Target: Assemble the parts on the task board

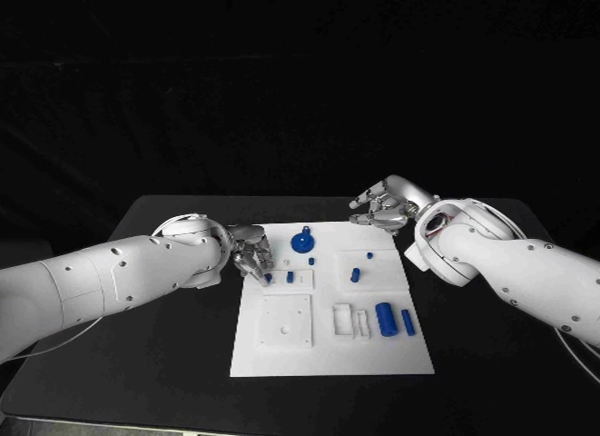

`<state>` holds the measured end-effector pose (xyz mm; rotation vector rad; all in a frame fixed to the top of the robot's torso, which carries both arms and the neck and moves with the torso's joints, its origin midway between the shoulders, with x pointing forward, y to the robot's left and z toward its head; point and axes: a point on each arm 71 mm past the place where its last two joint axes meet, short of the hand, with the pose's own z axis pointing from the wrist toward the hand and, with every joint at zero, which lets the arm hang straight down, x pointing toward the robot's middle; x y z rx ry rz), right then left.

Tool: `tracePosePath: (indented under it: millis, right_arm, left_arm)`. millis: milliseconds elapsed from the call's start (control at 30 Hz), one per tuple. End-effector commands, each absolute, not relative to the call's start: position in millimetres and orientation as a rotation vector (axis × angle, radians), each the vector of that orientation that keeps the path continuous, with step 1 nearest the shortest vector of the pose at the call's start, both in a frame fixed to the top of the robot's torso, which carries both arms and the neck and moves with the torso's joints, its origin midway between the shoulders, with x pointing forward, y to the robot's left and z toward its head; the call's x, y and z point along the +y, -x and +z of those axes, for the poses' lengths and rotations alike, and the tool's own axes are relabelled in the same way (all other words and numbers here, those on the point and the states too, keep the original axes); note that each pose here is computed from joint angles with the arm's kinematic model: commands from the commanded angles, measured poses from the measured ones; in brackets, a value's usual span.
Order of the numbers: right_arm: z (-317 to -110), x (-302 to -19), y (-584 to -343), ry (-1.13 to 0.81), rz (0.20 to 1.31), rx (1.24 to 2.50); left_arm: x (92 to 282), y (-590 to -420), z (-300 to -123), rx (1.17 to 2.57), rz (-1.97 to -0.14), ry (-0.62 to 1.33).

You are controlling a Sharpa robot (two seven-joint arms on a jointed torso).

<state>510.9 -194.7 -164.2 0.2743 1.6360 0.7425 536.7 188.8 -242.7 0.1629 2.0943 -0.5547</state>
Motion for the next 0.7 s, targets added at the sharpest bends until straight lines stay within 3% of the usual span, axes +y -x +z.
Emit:
tracePosePath:
  millis: [33, 700]
  right_arm:
    - [-164.3, -193.0, -510.2, -0.251, 0.747, 1.640]
    - [-165.1, -192.4, -510.1, -0.250, 0.748, 1.646]
  left_arm:
    - [188.4, -536.8, -244.7, 2.128, -0.537, -0.180]
    - [181.3, -540.8, -244.1, 2.102, -0.560, -0.159]
